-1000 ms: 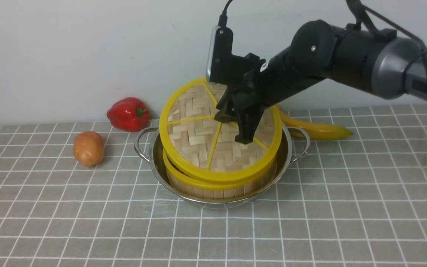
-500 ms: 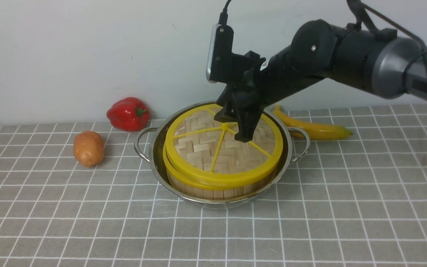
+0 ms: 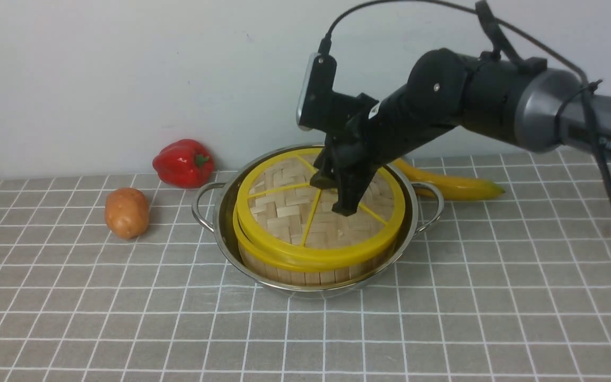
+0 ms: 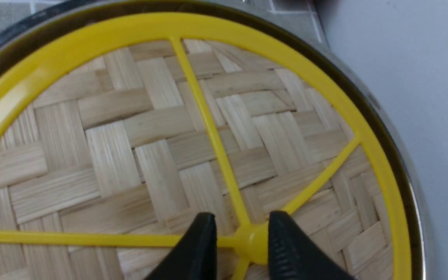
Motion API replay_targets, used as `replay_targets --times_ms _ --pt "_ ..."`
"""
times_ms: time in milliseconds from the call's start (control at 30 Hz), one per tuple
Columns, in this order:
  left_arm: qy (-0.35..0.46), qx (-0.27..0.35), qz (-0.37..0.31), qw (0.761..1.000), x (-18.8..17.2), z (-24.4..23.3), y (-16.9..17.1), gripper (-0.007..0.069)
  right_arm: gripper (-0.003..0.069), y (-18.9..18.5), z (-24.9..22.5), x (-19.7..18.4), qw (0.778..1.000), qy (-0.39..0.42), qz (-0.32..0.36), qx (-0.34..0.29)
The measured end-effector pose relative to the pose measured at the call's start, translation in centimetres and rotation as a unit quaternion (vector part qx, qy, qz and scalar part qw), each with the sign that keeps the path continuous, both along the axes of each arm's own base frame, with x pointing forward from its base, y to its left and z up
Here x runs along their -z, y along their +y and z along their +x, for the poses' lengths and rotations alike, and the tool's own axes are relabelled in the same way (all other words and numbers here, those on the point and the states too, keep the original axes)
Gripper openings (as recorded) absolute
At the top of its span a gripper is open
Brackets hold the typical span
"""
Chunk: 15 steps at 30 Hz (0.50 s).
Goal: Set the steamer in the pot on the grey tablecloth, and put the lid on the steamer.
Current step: 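Place the bamboo steamer lid onto the steamer basket in the pot with the right gripper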
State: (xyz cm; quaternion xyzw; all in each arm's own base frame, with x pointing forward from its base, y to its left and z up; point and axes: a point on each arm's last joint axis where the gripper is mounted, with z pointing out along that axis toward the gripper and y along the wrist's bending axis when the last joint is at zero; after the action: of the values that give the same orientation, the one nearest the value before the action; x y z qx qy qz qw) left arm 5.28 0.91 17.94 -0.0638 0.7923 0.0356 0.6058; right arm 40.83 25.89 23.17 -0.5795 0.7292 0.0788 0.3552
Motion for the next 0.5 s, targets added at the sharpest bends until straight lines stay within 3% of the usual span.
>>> replay_targets --times_ms 500 --pt "0.0 0.0 0.0 1.0 0.0 0.0 0.0 0.0243 0.0216 0.02 0.65 0.85 1.0 -0.018 -0.007 0.009"
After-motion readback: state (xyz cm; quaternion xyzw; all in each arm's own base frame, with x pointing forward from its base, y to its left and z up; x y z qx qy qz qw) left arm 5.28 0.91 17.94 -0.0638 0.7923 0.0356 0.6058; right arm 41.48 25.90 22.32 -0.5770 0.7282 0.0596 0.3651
